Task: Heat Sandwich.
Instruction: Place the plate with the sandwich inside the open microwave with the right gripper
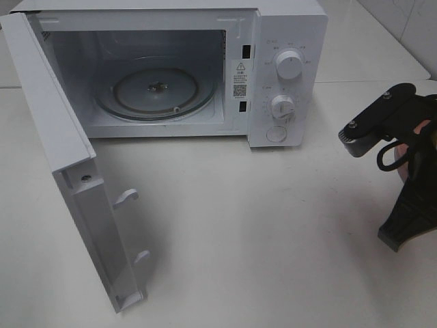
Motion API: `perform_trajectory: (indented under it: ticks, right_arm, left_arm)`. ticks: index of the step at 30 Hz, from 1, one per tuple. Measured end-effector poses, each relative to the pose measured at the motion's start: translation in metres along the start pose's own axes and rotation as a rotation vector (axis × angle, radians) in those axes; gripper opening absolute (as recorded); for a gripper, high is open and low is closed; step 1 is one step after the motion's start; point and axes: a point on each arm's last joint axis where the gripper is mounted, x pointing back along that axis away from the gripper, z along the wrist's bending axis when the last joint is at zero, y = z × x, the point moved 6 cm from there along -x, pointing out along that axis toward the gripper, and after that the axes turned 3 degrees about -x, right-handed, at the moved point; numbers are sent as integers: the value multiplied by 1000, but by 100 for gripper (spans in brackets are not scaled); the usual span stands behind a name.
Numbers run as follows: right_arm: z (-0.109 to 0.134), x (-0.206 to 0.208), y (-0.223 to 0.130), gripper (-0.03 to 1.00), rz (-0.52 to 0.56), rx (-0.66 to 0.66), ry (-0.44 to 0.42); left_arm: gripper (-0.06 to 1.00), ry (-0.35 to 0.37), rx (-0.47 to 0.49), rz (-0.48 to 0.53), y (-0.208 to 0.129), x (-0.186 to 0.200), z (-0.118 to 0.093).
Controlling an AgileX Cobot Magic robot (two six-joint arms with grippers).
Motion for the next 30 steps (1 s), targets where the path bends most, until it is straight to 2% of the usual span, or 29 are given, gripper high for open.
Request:
perform_trajectory:
  ticks: [10,19,30]
  right_arm:
    - [23,24,-7,5,-76,143,1]
    - [49,37,-11,5,-135,360,2]
    - [59,41,-6,5,-199,557,10]
  left_arm:
    - [97,0,0,0,0,0,0]
    - [97,0,0,0,0,0,0]
    - [97,0,0,0,0,0,0]
